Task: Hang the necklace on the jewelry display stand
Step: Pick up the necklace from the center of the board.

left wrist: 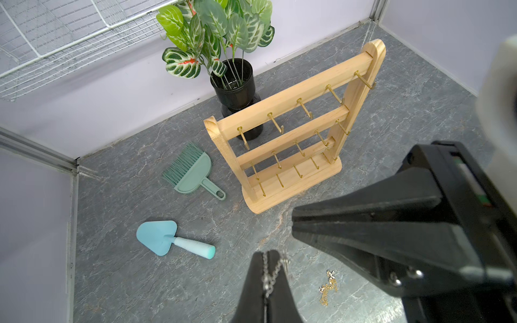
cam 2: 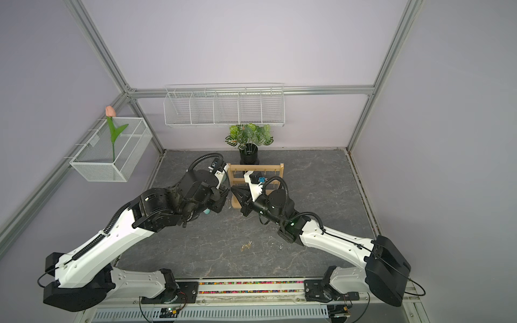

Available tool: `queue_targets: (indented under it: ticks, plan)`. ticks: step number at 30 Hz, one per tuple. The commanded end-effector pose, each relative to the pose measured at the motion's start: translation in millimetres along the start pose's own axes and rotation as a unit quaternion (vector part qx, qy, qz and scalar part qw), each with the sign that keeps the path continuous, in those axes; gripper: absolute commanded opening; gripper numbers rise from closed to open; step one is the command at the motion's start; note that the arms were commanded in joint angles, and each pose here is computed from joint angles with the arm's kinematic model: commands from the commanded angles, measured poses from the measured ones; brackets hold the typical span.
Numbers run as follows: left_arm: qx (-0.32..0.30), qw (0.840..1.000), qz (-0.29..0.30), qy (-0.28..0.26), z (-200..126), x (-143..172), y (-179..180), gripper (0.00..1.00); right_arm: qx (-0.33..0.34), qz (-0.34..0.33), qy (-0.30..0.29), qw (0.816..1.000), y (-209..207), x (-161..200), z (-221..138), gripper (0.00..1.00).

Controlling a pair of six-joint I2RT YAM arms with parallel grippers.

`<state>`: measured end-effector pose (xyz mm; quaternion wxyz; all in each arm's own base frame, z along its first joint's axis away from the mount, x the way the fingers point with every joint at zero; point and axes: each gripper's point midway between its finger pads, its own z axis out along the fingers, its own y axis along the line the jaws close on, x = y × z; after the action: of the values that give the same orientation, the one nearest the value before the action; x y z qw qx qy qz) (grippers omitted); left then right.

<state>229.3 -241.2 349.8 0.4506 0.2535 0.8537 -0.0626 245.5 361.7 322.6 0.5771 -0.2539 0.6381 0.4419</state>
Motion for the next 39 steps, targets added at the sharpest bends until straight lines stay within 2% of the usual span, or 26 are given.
queue_targets:
  ticks: [1,5,10,13,18,27,39]
  plan:
    - [-0.009,1.0,-0.003,-0.015,-8.3,-9.6,5.3,0.0,-0.001,-0.004,-0.029,1.0,1.3,-14.5,-6.8,0.09]
    - [-0.006,1.0,-0.001,-0.014,-8.4,-9.9,4.4,0.0,-0.009,-0.005,-0.028,1.0,4.1,-14.7,-7.1,0.09]
    - [0.01,1.0,0.019,-0.004,-6.1,-7.6,-4.0,0.0,-0.015,-0.014,-0.02,1.0,6.3,-14.7,-5.7,0.18]
    - [0.02,0.999,0.033,0.001,-6.6,-6.9,-8.7,0.0,-0.015,-0.013,-0.018,1.0,2.7,-14.9,-6.0,0.2]
    - [0.022,0.998,0.051,0.007,-6.6,-4.8,-11.3,0.0,-0.06,-0.015,-0.001,0.998,14.4,-11.1,-3.5,0.24]
    - [0.03,0.996,0.078,0.011,-12.6,-4.6,-12.0,0.0,-0.121,-0.031,0.028,0.992,34.3,-1.9,-5.4,0.24]
    - [0.055,0.995,0.08,0.009,-16.7,-2.9,-18.7,0.0,-0.118,-0.021,0.026,0.992,27.8,-3.0,-1.4,0.25]
